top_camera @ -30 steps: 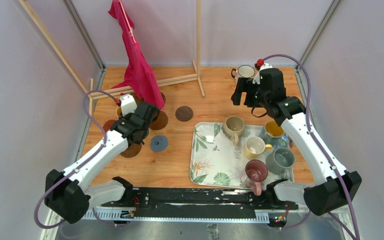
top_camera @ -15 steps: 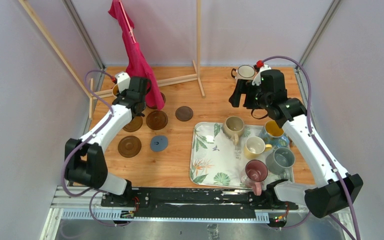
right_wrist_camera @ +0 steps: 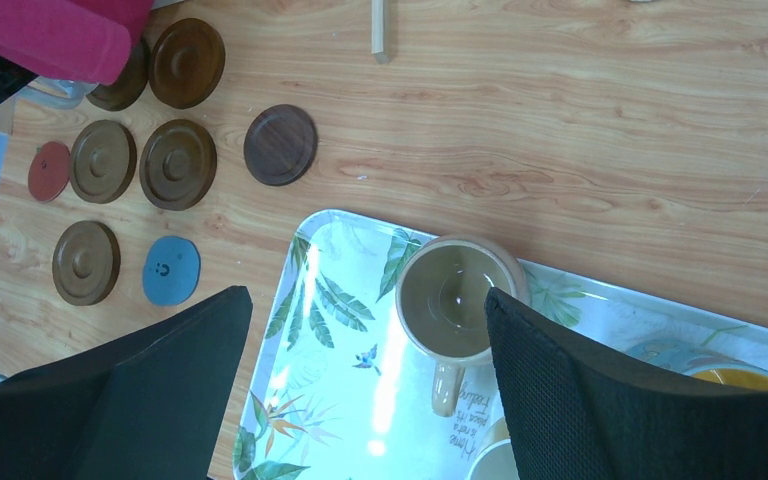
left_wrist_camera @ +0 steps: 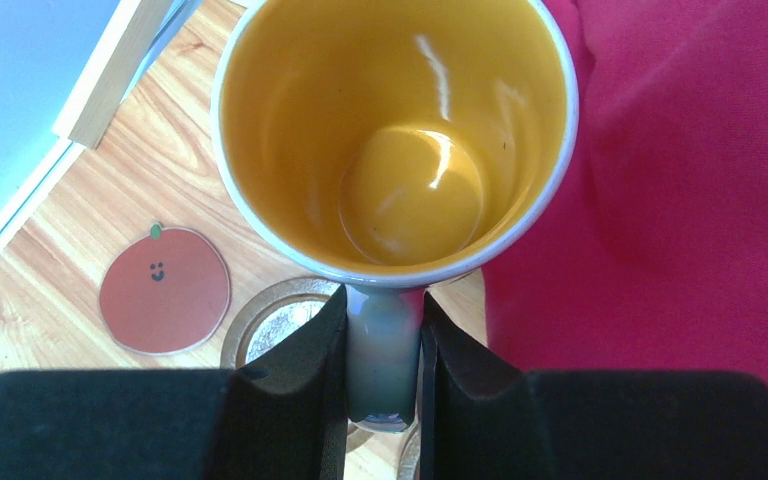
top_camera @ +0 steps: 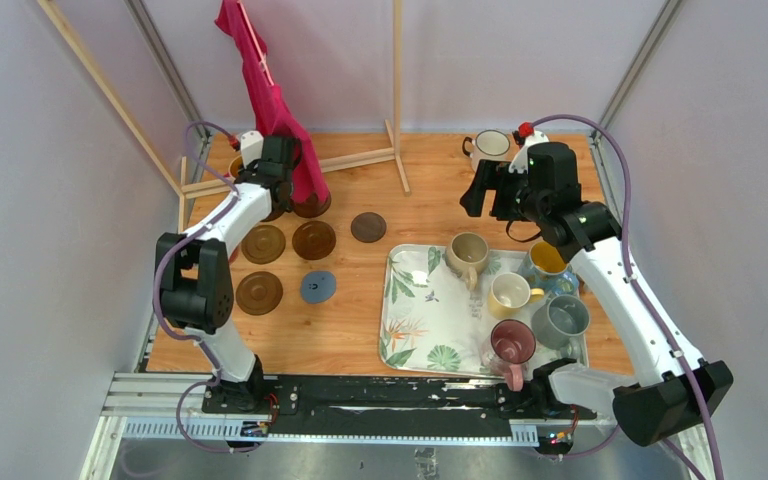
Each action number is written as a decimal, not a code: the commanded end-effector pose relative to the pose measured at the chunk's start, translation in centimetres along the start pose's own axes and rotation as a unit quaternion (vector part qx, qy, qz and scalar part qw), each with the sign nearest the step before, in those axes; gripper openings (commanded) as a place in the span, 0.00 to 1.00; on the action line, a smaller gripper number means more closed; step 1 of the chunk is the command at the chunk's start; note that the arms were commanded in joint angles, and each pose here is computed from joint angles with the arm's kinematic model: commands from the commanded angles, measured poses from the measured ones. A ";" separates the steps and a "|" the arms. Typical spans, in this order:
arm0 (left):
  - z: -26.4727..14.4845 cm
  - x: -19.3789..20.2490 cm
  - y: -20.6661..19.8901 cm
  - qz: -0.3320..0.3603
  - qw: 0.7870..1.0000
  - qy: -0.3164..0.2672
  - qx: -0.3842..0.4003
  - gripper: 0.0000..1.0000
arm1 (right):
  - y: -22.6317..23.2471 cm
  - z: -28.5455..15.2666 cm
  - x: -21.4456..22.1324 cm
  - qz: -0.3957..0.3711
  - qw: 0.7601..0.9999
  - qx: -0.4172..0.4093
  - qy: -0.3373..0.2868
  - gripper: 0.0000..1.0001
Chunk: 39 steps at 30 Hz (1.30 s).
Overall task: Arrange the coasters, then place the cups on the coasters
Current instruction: Place the cup on the coaster.
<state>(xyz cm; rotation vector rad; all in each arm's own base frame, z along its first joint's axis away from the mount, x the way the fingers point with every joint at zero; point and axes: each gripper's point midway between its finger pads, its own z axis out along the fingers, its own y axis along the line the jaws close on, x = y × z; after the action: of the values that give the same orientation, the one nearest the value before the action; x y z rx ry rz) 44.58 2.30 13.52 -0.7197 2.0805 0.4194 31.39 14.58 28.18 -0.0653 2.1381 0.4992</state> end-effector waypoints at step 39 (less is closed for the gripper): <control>1.9 1.4 0.0 -0.004 1.000 0.007 0.013 0.36 | 0.2 -0.3 1.2 0.005 1.000 -0.009 0.017 0.91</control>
<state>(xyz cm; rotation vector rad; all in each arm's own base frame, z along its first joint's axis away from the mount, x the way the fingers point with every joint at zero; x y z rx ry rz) 45.54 2.43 9.56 -0.6868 2.1384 0.4087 31.21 14.85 27.93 -0.0731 2.1475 0.5171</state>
